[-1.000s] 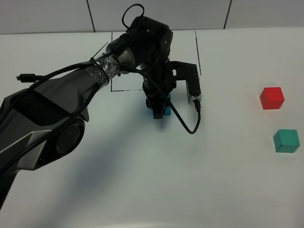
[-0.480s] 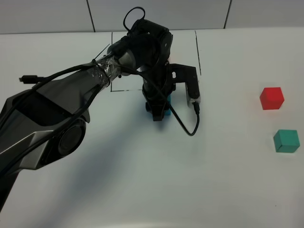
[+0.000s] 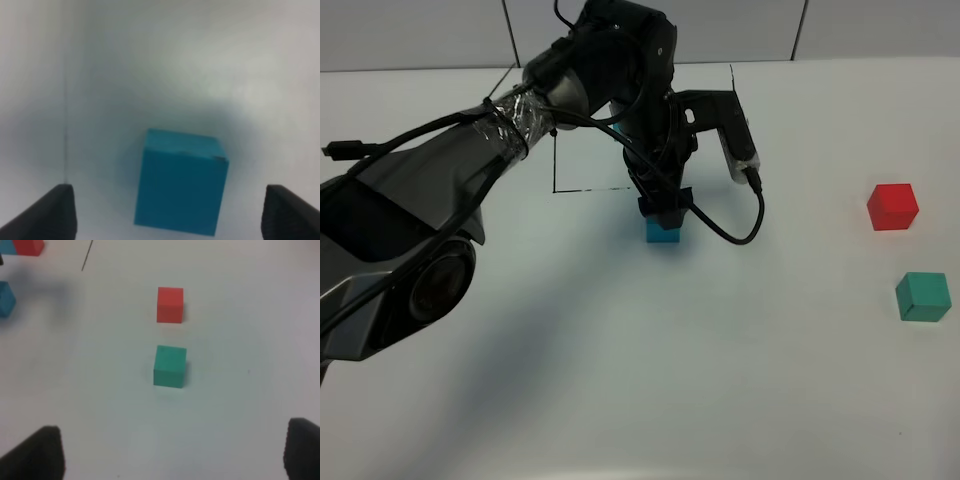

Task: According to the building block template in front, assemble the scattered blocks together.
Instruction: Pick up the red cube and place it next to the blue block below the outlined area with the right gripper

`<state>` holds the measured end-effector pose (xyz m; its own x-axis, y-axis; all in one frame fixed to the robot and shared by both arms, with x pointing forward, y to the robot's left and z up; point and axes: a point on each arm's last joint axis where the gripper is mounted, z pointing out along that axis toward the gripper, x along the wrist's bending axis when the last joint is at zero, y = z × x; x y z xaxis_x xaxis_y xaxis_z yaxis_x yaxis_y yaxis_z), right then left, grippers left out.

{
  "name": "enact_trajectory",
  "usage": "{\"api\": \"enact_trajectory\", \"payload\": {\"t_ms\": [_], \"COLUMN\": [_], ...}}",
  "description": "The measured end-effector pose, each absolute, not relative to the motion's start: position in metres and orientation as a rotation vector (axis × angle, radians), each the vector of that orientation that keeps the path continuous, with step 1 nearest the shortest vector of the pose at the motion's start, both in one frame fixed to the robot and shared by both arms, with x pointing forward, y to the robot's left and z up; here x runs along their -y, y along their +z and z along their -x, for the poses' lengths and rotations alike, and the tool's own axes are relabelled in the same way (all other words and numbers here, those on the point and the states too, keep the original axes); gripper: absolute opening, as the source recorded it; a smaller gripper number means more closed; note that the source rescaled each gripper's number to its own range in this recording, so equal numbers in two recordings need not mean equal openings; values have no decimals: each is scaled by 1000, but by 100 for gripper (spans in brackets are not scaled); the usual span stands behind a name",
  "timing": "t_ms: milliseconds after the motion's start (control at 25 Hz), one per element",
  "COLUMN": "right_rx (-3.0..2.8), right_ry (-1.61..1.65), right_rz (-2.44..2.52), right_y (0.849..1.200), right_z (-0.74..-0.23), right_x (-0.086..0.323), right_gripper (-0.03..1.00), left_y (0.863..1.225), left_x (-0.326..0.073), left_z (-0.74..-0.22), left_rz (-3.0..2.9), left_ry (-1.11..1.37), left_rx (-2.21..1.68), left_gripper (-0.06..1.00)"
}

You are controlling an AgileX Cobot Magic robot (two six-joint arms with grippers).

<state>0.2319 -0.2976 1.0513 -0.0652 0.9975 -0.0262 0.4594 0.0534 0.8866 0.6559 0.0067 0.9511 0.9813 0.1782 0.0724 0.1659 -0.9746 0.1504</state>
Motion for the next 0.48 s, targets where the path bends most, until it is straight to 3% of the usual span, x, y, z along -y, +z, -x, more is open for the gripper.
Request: {"api": "enact_trajectory", "payload": {"t_ms": [480], "right_rx": [-1618], "right_ry": [955], "right_rz": [-1492], "right_y": [1051], "right_z": [-232], "right_x": [298], "right_gripper": [82], "left_y": [1019], "left_x": [-51], "left_z": [-671], "left_rz": [-2793], "left_ry": [326], "left_rx": [-887], "left_gripper": [91]}}
